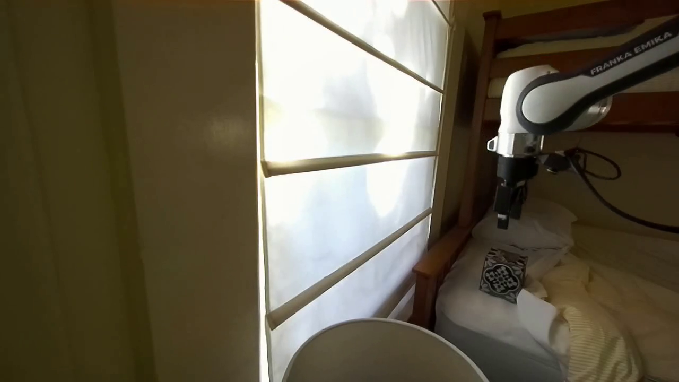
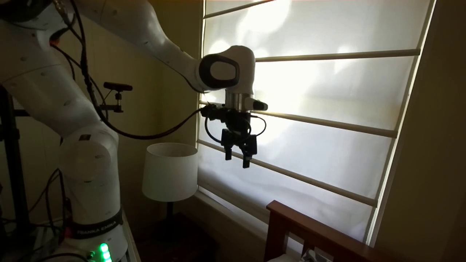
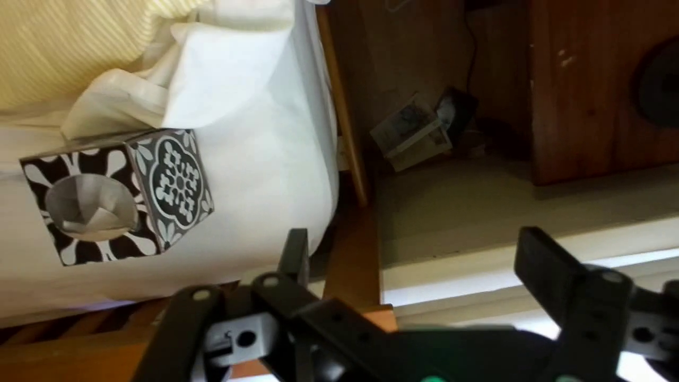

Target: Put the box on the stand

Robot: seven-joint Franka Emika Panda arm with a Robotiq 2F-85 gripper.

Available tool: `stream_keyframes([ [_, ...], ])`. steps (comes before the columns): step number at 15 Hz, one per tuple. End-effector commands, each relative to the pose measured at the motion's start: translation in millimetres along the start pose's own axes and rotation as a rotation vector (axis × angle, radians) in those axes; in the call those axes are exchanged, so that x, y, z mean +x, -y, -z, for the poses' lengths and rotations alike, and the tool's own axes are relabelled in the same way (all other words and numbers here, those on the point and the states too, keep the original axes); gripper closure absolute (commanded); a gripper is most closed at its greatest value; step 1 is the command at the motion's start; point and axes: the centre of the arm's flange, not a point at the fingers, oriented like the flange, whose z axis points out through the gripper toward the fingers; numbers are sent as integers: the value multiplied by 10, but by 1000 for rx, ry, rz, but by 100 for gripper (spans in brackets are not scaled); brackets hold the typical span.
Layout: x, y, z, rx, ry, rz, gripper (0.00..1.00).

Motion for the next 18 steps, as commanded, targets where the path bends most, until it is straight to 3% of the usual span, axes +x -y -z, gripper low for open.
stream_keyframes([
  [1,161,-555,-354,78,82,-83,0],
  [2,-37,-312,-212,33,33,-45,0],
  [5,5,-528,-409,52,80,-84,0],
  [7,53,-574,-478,20,55,-60,0],
  [10,69,-865,-630,-35,75,97,0],
  [14,115,-1319,-977,123,27,244,0],
  [16,138,-1522,-1174,225,44,217,0],
  [17,-59,-1213,-1000,146,19,200,0],
  [18,-72,-1281,-1063,158,25,201,0],
])
